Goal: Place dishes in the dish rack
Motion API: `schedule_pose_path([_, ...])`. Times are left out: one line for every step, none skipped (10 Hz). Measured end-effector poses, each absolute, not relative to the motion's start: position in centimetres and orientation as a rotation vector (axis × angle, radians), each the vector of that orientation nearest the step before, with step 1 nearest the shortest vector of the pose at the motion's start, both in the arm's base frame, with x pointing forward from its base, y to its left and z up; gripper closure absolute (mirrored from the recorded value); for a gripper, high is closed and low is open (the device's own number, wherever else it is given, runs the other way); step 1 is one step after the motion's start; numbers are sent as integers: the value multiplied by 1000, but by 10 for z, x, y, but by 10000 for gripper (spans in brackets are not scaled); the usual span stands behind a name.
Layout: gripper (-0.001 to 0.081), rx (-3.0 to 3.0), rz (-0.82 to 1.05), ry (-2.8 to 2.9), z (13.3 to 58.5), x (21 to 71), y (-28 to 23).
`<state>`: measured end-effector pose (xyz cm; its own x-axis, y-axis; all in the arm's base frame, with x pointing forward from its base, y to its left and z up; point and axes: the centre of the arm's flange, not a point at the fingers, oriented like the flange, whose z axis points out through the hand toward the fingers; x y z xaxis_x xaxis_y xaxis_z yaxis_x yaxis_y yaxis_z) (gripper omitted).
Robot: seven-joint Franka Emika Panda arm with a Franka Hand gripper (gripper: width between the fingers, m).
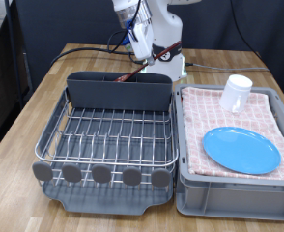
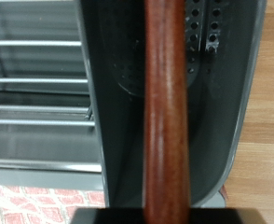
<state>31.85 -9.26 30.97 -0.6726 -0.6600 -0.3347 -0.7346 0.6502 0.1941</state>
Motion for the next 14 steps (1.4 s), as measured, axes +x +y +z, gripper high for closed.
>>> schedule_pose_path([713, -1135, 485, 2638, 308, 318, -98])
schedule_pose_path([713, -1143, 508, 2641, 308, 318, -102])
schedule_pose_path([713, -1156, 531, 2644, 308, 319, -105])
schedule_pose_path([713, -1163, 544, 2649, 308, 319, -108])
schedule_pose_path([713, -1157, 544, 2655, 308, 320, -110])
schedule_pose_path([661, -1143, 545, 2667, 305, 318, -114])
schedule_pose_path([661, -1132, 527, 2676, 303, 318, -119])
schedule_pose_path([469, -1129, 491, 2682, 302, 319, -123])
schedule_pose_path([469, -1137, 445, 2692, 303, 320, -127])
schedule_pose_path([311, -1150, 375, 2714, 305, 321, -129])
schedule_pose_path([311, -1174, 270, 2749, 309, 323, -130])
schedule_pose_path([104, -1195, 148, 2776, 314, 327, -128])
schedule_pose_path([25, -1217, 43, 2791, 320, 331, -122])
schedule_pose_path([25, -1249, -42, 2802, 326, 335, -112])
